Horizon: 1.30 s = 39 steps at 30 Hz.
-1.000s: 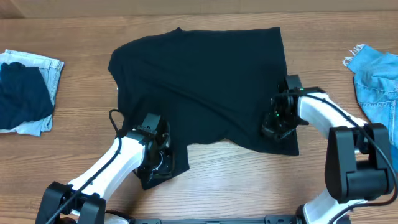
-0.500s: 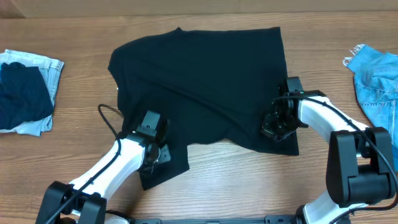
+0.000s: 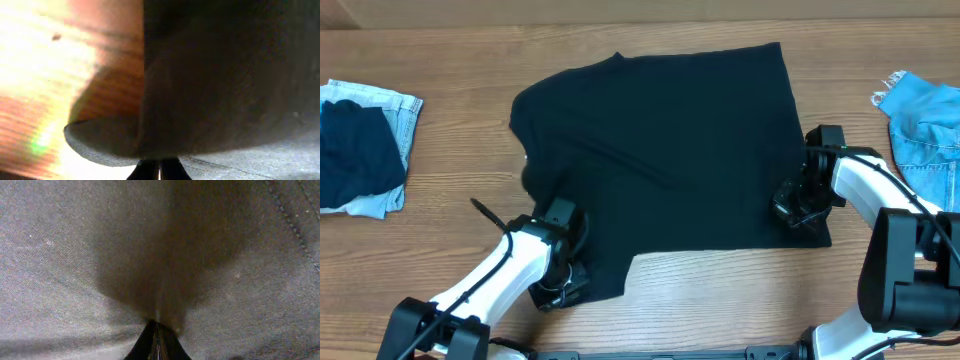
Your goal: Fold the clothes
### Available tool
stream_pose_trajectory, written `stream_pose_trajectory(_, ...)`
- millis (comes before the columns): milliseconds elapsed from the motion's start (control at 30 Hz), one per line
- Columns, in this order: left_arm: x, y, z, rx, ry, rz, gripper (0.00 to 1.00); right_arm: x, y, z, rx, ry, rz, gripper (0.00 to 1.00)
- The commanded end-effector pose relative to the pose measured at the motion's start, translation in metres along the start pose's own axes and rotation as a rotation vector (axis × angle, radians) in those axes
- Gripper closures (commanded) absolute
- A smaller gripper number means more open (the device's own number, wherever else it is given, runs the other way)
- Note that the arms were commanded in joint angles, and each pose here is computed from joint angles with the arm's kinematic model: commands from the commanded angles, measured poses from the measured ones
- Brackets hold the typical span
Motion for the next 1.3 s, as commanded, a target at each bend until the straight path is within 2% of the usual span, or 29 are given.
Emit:
stream_pose_trajectory(0,-0.009,0.008,0.007,0.017,0.054,-0.041,0.96,-0.014,-0.015,-0.009,-0.005,-0.078,0.121,0.96)
stream_pose_trajectory(167,0.003,-0.010,-0.003,-0.112,0.030,0.086,0.96,-0.003,-0.005,-0.018,0.011,-0.109,0.088,0.93)
stream_pose_trajectory(433,0.021,-0.003,0.015,-0.087,0.184,0.033,0.96,0.002,0.000,-0.020,0.012,-0.110,0.070,0.92)
stream_pose_trajectory(533,0.022,-0.004,0.013,-0.117,0.168,0.040,0.96,0.002,0.001,-0.021,0.013,-0.117,0.065,0.92)
stream_pose_trajectory(633,0.044,-0.019,-0.005,-0.222,-0.020,0.130,0.96,0.003,0.005,-0.025,0.034,-0.147,0.038,0.85)
stream_pose_trajectory(700,0.087,-0.031,-0.015,-0.342,-0.186,0.176,0.96,0.010,0.009,-0.029,0.059,-0.170,0.021,0.79)
stream_pose_trajectory(767,0.128,-0.031,-0.021,-0.363,-0.347,0.121,0.95,0.025,0.018,-0.032,0.074,-0.196,-0.026,0.74)
stream_pose_trajectory(833,0.172,-0.026,-0.025,-0.330,-0.529,0.037,0.88,0.049,0.026,-0.032,0.114,-0.237,-0.090,0.63)
stream_pose_trajectory(900,0.203,-0.022,-0.029,-0.288,-0.674,-0.034,0.71,0.075,0.031,-0.030,0.130,-0.300,-0.147,0.48)
stream_pose_trajectory(933,0.213,-0.020,-0.031,-0.263,-0.734,-0.073,0.69,0.084,0.032,-0.029,0.134,-0.320,-0.172,0.41)
stream_pose_trajectory(967,0.218,-0.018,-0.034,-0.246,-0.772,-0.098,0.66,0.092,0.033,-0.026,0.142,-0.332,-0.206,0.33)
stream_pose_trajectory(1033,0.219,-0.014,-0.041,-0.207,-0.802,-0.144,0.65,0.103,0.035,-0.021,0.158,-0.340,-0.267,0.27)
stream_pose_trajectory(1167,0.201,-0.003,-0.075,-0.117,-0.715,-0.192,0.67,0.105,0.041,-0.013,0.205,-0.260,-0.364,0.26)
stream_pose_trajectory(1267,0.183,-0.003,-0.111,-0.084,-0.677,-0.192,0.67,0.106,0.042,-0.014,0.209,-0.263,-0.373,0.25)
Point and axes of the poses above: each gripper's point midway between its finger pads, its own x axis back along the fingers, its own y axis along the line the jaws close on, z = x × y, the point moved 10 cm from there along x, back along the fingers, and after that the axes turned 12 degrees about -x, right-handed, at the moved point
